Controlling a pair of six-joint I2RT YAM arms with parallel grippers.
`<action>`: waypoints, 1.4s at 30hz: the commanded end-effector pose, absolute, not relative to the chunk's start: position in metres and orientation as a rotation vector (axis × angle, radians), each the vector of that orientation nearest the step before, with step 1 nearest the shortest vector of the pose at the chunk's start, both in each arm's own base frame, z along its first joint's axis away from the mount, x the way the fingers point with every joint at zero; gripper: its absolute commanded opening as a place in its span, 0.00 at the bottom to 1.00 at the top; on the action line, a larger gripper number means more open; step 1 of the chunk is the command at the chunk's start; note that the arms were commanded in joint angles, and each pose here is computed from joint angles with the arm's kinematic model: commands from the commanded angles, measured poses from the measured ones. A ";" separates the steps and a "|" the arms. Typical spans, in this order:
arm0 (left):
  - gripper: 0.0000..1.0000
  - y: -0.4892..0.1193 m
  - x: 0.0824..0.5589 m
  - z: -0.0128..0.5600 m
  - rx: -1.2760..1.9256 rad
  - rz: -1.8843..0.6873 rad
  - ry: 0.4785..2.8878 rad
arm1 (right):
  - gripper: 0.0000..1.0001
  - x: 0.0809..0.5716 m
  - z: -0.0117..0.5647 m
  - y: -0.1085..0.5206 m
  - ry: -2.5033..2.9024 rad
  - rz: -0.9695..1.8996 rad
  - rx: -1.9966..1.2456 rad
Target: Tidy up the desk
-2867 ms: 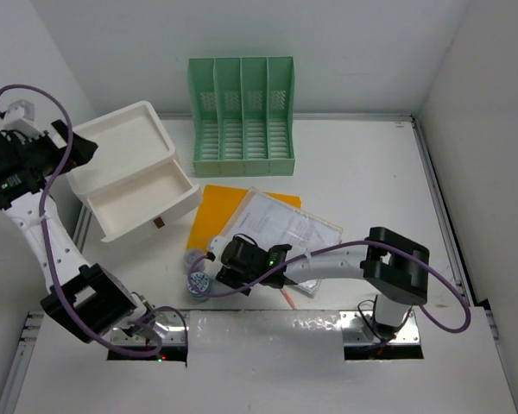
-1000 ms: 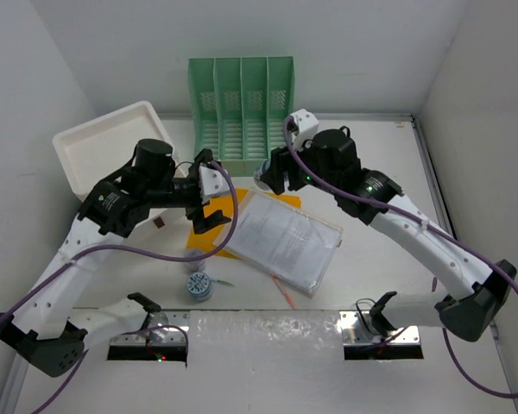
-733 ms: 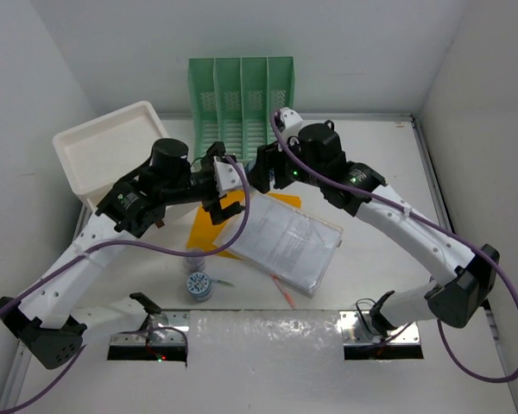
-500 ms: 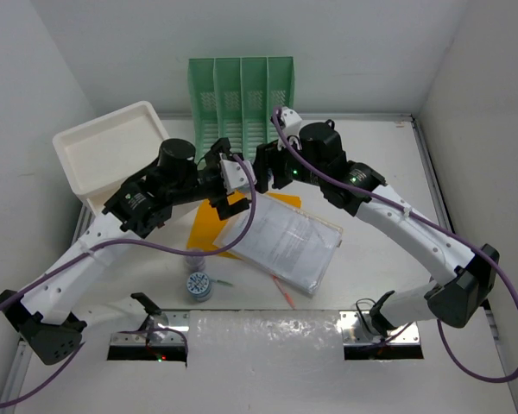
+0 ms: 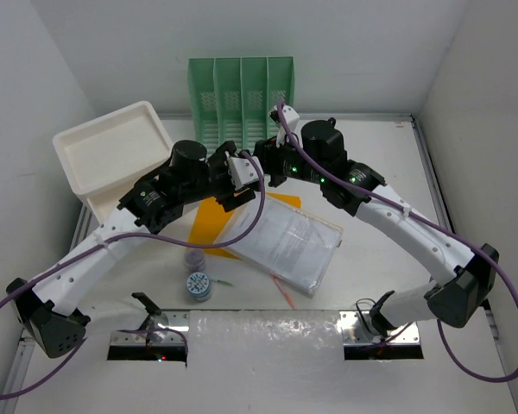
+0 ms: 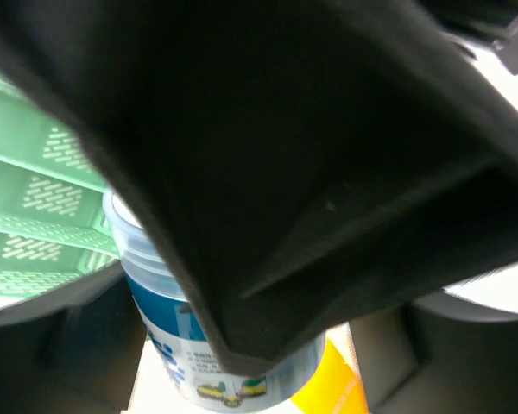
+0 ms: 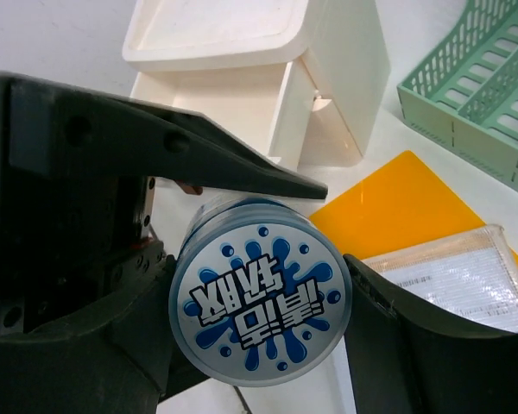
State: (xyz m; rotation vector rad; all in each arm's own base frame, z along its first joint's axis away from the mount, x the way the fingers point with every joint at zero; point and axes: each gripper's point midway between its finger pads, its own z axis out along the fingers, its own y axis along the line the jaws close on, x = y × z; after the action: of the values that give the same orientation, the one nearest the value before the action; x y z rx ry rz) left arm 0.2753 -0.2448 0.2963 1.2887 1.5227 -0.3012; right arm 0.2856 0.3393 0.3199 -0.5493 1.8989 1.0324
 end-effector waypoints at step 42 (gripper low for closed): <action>0.00 -0.140 0.306 0.331 1.022 0.169 1.814 | 0.99 0.306 0.363 0.230 1.780 0.526 -0.335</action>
State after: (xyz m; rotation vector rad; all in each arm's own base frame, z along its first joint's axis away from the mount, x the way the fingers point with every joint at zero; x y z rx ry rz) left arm 0.2924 -0.1675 0.2745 1.1673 1.8771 0.0838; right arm 0.3007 0.2375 0.3739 -0.3317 1.7597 0.5991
